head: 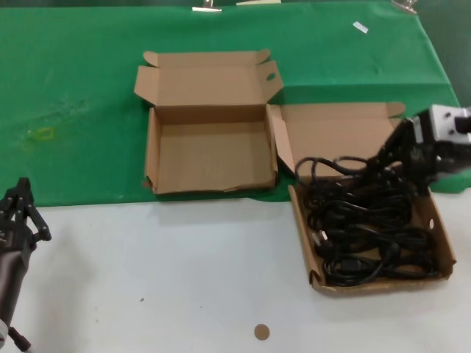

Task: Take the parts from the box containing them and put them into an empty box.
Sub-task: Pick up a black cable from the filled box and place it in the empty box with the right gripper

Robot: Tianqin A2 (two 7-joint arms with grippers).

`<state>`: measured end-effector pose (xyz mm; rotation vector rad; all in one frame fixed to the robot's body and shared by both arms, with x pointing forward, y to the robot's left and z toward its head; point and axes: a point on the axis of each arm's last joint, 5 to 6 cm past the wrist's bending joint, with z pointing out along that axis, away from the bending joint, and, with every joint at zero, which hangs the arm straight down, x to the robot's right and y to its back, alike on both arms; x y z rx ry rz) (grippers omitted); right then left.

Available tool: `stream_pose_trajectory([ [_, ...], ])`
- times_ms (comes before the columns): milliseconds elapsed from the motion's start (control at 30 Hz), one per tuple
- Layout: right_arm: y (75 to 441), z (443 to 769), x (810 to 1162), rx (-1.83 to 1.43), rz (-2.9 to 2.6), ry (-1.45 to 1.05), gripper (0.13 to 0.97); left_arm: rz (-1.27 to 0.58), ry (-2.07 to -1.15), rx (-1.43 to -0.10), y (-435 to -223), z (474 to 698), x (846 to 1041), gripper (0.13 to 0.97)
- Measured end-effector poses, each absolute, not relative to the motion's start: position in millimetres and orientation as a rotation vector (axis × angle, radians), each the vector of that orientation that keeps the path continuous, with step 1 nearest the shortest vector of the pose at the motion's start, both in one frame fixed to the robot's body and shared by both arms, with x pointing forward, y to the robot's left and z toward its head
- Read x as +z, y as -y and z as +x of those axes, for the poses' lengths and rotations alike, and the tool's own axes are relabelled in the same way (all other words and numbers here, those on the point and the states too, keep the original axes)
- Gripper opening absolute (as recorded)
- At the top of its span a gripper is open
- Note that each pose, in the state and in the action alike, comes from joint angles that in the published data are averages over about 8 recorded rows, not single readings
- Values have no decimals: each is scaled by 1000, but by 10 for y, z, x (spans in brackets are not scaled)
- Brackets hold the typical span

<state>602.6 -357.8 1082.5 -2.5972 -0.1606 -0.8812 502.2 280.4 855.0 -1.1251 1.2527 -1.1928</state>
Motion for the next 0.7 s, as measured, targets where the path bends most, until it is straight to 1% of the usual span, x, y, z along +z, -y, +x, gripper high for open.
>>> stream_pose_trajectory([
  [300, 3241, 6397, 10959, -926, -2559, 216, 158, -1125, -1253, -1193, -2804, 5022, 8550, 144],
  [700, 2660, 6902, 10996, -939, -2521, 289, 158, -1125, -1253, -1193, -2804, 5022, 8550, 144],
])
